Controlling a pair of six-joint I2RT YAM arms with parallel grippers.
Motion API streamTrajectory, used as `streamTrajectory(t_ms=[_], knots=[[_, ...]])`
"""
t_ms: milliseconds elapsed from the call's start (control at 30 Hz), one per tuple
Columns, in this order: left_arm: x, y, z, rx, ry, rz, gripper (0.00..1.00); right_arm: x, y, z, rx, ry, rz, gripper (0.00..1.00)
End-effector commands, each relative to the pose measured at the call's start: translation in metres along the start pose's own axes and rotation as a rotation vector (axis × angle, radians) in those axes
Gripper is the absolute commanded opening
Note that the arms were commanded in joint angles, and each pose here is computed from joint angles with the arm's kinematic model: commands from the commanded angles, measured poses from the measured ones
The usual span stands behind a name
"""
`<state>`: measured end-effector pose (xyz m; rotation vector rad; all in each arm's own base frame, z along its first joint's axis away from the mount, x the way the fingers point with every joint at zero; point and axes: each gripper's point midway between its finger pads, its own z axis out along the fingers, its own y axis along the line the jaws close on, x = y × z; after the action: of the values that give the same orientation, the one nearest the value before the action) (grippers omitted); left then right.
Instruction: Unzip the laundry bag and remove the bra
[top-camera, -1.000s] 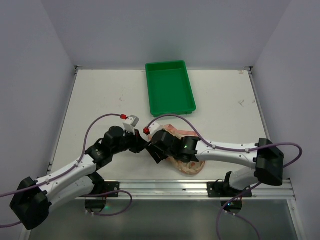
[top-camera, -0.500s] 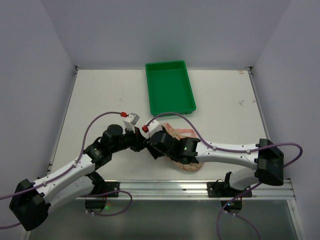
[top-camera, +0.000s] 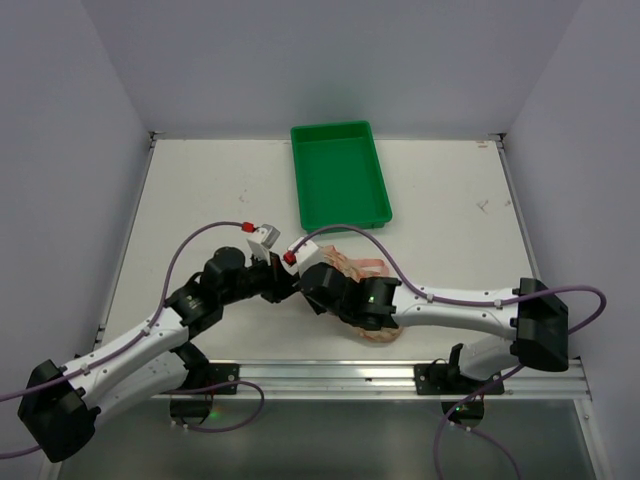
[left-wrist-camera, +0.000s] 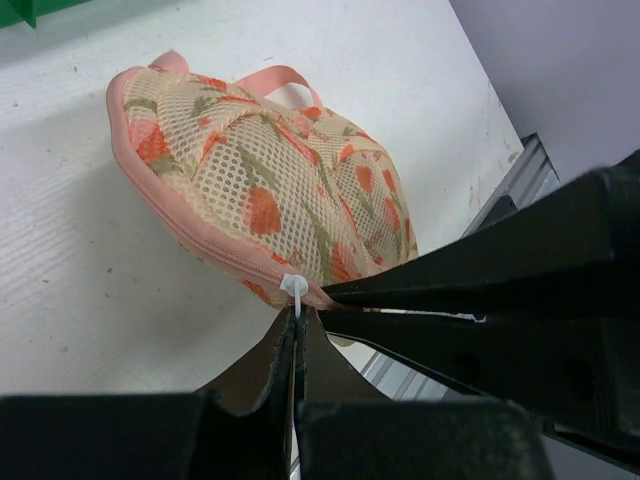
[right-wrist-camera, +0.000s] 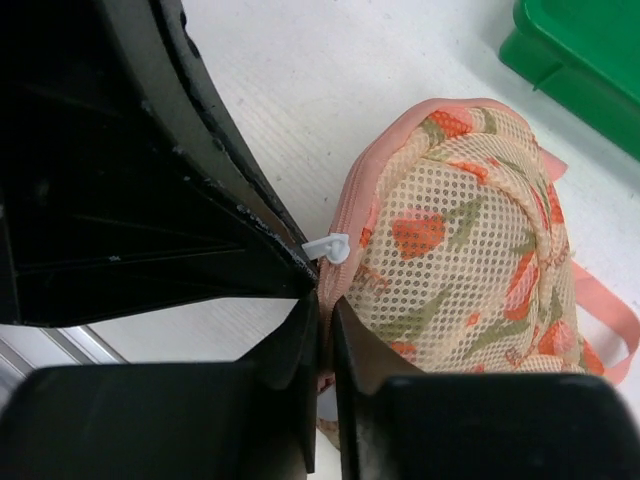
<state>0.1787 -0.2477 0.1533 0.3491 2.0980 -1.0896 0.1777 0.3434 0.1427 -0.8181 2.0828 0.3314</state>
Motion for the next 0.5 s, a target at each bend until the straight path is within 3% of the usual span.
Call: streamTrajectory(t_ms=[0, 467], knots=[[-0.03, -0.026, -0.007, 0.07, -0.081, 0.027, 0.0, -0.011, -0.003, -0.01, 0.004, -0.053, 0.05, 0.0], [-0.029, 0.02, -0.004, -0.163, -0.093, 0.027, 0.0, 0.018, -0.008, -0.073, -0.204, -0.102, 0.105, 0.0]])
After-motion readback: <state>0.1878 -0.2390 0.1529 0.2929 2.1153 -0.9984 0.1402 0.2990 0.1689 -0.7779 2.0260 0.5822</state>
